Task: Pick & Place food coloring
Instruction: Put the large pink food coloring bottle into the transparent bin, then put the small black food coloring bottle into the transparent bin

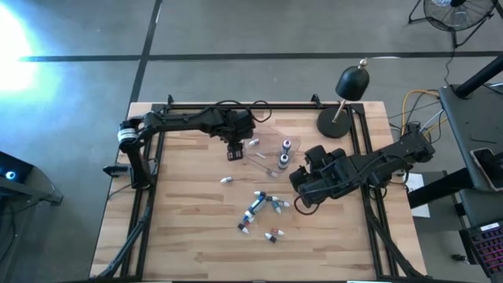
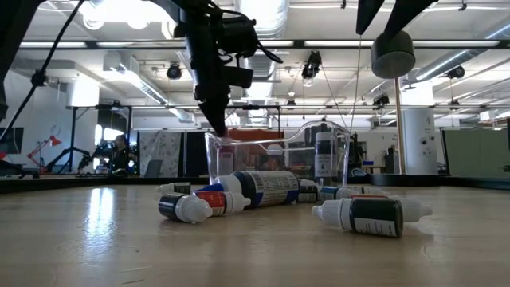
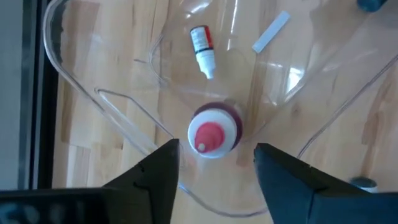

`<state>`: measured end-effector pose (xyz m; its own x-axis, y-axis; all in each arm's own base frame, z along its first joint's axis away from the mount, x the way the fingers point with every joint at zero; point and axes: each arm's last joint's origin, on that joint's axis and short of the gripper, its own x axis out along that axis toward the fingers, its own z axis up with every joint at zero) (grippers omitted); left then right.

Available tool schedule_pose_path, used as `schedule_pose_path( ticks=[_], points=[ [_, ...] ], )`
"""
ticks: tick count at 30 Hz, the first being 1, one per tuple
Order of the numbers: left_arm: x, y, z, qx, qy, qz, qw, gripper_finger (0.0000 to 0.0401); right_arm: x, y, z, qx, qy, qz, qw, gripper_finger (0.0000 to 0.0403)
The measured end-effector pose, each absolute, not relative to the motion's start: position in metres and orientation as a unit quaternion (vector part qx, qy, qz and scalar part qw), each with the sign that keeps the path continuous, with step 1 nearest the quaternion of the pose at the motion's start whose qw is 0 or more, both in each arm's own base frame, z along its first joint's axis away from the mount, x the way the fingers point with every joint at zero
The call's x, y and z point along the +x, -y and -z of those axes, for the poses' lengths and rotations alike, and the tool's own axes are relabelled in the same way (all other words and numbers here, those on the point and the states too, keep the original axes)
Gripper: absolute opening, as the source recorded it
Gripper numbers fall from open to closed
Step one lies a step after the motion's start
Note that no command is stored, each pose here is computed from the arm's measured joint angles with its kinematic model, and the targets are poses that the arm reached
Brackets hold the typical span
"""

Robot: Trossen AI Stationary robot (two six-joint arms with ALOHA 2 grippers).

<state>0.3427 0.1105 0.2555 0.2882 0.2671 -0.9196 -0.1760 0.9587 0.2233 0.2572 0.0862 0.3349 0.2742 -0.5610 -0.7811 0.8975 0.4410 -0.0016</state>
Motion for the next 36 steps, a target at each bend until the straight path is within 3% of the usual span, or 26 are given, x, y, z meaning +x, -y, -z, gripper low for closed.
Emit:
schedule_pose_path(
  ticks=[5, 11, 14, 20, 24, 36],
  points=[
    [0.339, -0.102, -0.267, 0.047, -0.573, -0.138, 0.806, 0.0187, 0.257, -0.087, -0.335, 0.219, -0.382, 0.468, 0.766, 0.0258],
    [0.333, -0.060, -0.323, 0.097, -0.477, -0.143, 0.862, 0.0188, 0.257, -0.087, -0.332, 0.208, -0.405, 0.457, 0.764, 0.0258],
    [0.319, -0.040, -0.330, 0.061, -0.459, -0.145, 0.874, 0.0188, 0.256, -0.087, -0.330, 0.206, -0.410, 0.457, 0.762, 0.0256],
    [0.284, -0.012, -0.260, -0.037, -0.516, -0.118, 0.847, 0.0188, 0.255, -0.087, -0.325, 0.200, -0.417, 0.459, 0.759, 0.0245],
    [0.266, 0.003, -0.226, -0.043, -0.479, -0.106, 0.870, 0.0188, 0.255, -0.088, -0.324, 0.190, -0.423, 0.454, 0.760, 0.0238],
    [0.251, 0.012, -0.167, -0.053, -0.418, -0.083, 0.903, 0.0188, 0.255, -0.087, -0.323, 0.187, -0.423, 0.455, 0.761, 0.0228]
  ],
)
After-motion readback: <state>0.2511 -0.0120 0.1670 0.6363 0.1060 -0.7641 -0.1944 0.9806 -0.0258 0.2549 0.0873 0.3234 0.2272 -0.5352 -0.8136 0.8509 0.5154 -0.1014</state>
